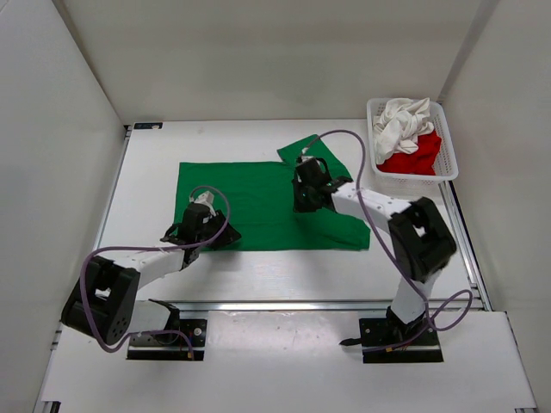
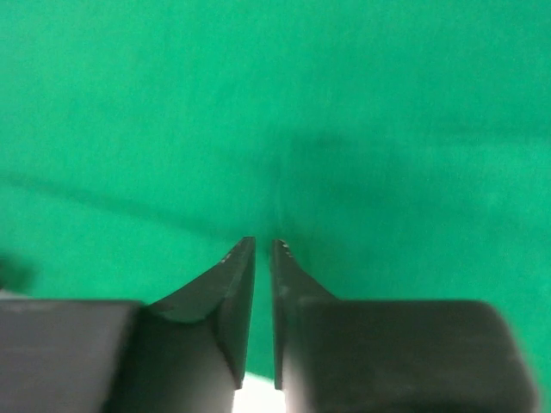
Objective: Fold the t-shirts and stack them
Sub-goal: Fold the flattened tshirt in 1/3 of the way
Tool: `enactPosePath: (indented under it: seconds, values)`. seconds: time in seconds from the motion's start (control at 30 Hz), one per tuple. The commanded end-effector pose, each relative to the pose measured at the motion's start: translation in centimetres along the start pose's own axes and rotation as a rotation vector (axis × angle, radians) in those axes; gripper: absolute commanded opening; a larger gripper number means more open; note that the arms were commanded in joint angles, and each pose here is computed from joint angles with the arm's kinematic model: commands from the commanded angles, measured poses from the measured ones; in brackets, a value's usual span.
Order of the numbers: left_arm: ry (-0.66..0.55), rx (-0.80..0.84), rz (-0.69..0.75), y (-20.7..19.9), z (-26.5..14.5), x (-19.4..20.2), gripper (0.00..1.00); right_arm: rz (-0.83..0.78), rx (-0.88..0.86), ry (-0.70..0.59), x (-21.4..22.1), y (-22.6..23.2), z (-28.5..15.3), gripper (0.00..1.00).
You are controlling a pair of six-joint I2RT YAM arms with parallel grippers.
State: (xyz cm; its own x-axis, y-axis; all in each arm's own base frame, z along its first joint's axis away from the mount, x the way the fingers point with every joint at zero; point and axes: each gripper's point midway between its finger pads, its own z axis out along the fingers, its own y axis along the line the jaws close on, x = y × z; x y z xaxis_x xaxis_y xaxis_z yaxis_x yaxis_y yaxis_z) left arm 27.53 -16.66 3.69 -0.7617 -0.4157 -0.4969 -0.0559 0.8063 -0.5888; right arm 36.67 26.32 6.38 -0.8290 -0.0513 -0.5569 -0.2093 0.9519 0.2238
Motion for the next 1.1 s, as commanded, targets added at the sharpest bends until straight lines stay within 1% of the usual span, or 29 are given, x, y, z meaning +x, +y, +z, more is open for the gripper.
enactPosePath:
  seconds: [0.0, 0.03, 0.07, 0.1, 0.2, 0.27, 0.33, 0.37, 0.4, 0.43, 0.5, 0.53, 0.57, 0.63, 0.67, 0.7, 0.73, 0.8, 0.9, 0.97, 1.07]
  values:
    - [-0.042, 0.008, 0.052, -1.7, 0.0, -1.8, 0.38, 0.044, -0.088, -0.101, 0.1, 0.5, -3.1, 0.08]
    - [-0.033, -0.011, 0.067, -1.3, 0.0, -1.7, 0.38, 0.032, -0.147, -0.095, 0.7, 1.6, -3.0, 0.05]
    - [-0.042, -0.038, 0.077, -0.8, 0.0, -2.0, 0.38, 0.037, -0.146, -0.075, 2.3, 1.3, -2.9, 0.01]
    - [-0.043, -0.05, 0.078, -0.5, 0.0, -2.0, 0.38, 0.035, -0.133, -0.045, 3.8, 0.9, -2.6, 0.0]
    - [-0.03, -0.097, 0.056, 1.5, -0.2, -1.9, 0.37, 0.036, -0.146, 0.021, 5.8, 0.2, -1.6, 0.0]
    - [-0.04, -0.13, -0.03, 3.8, -0.6, -2.4, 0.34, 0.035, -0.13, 0.035, 6.4, -0.3, -1.2, 0.0]
    - [-0.042, -0.122, -0.127, 5.9, -1.7, -1.9, 0.32, 0.025, -0.126, 0.037, 7.0, -0.5, -1.3, 0.0]
    - [-0.095, -0.122, -0.145, 6.3, -2.5, -3.1, 0.32, 0.025, -0.127, 0.034, 7.0, -0.7, -1.4, 0.0]
    - [-0.118, -0.176, -0.17, 7.9, -3.1, -3.2, 0.31, 0.028, -0.126, 0.031, 7.1, -0.8, -1.4, 0.0]
    - [-0.162, -0.183, -0.169, 8.2, -3.9, -3.9, 0.32, 0.035, -0.125, 0.042, 7.8, -1.1, -1.4, 0.0]
    - [-0.275, -0.219, -0.211, 9.8, -5.6, -6.1, 0.31, 0.034, -0.132, 0.048, 8.3, -1.3, -1.4, 0.0]
    - [-0.288, -0.238, -0.224, 10.3, -6.2, -5.9, 0.31, 0.045, -0.126, 0.053, 8.5, -1.7, -1.4, 0.0]
    - [-0.331, -0.254, -0.235, 10.8, -6.9, -6.8, 0.31, 0.049, -0.129, 0.053, 8.8, -1.9, -1.3, 0.0]
    - [-0.324, -0.3, -0.284, 12.8, -7.1, -6.5, 0.32, 0.053, -0.121, 0.057, 9.2, -2.5, -1.1, 0.0]
    - [-0.281, -0.286, -0.303, 12.9, -6.5, -5.8, 0.3, 0.063, -0.127, 0.06, 9.3, -2.4, -1.1, 0.0]
    - [-0.282, -0.291, -0.325, 13.5, -6.4, -5.9, 0.3, 0.062, -0.132, 0.059, 9.5, -2.5, -1.3, 0.0]
    - [-0.249, -0.301, -0.352, 13.9, -6.1, -5.3, 0.29, 0.06, -0.133, 0.057, 9.6, -2.5, -1.4, 0.0]
    - [-0.255, -0.275, -0.391, 14.4, -5.8, -5.6, 0.29, 0.059, -0.135, 0.054, 9.6, -2.7, -1.6, 0.0]
    - [-0.21, -0.295, -0.428, 15.2, -5.4, -4.5, 0.25, 0.059, -0.14, 0.049, 9.8, -2.7, -1.8, 0.0]
    - [-0.207, -0.293, -0.445, 15.4, -5.7, -4.2, 0.23, 0.07, -0.129, 0.05, 10.0, -3.3, -1.9, 0.0]
    - [-0.24, -0.29, -0.477, 15.5, -6.8, -4.9, 0.23, 0.065, -0.131, 0.043, 10.3, -3.1, -2.5, 0.0]
